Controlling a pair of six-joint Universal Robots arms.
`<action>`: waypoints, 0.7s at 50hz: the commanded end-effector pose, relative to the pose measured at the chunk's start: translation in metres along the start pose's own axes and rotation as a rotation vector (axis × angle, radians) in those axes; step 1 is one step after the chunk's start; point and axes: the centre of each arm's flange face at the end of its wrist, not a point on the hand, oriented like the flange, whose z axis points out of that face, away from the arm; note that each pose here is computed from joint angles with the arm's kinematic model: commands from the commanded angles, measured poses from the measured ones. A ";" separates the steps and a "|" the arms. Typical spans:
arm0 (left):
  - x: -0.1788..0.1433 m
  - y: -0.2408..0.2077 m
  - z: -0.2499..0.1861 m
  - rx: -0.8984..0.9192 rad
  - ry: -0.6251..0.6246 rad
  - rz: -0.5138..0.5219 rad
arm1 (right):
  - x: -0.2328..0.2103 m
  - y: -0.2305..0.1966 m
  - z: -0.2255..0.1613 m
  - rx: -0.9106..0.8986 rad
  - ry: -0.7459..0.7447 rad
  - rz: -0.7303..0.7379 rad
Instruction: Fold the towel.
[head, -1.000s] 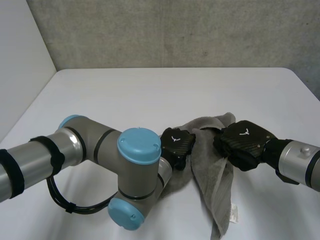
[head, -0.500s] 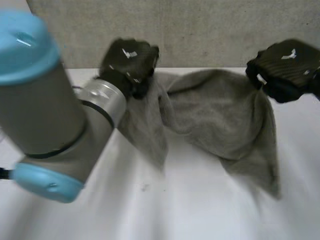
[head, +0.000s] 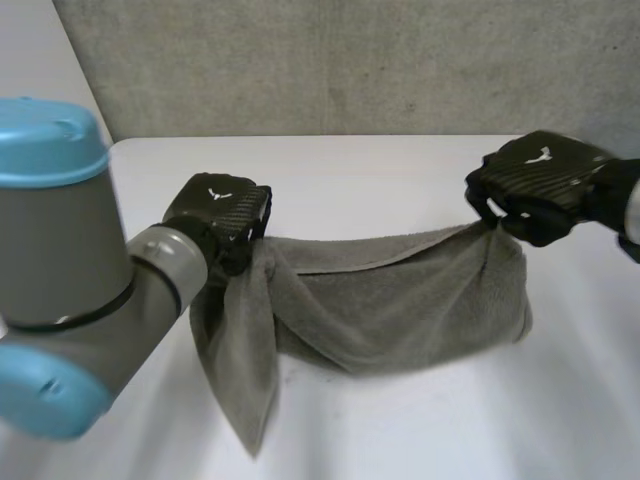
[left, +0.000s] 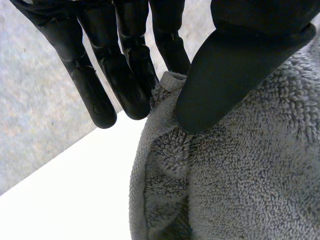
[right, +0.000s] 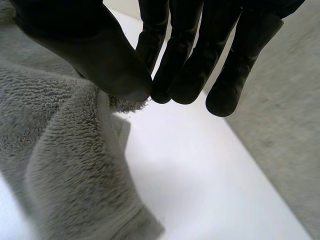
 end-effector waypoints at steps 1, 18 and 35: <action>-0.015 -0.025 0.054 0.123 -0.045 -0.018 | 0.002 0.002 0.055 0.031 -0.026 -0.051; -0.046 -0.140 0.030 0.544 -0.119 -0.168 | 0.067 -0.103 0.045 0.585 0.298 -0.161; -0.006 0.070 0.032 -0.097 0.004 -0.146 | -0.050 0.050 0.075 0.169 -0.244 -0.154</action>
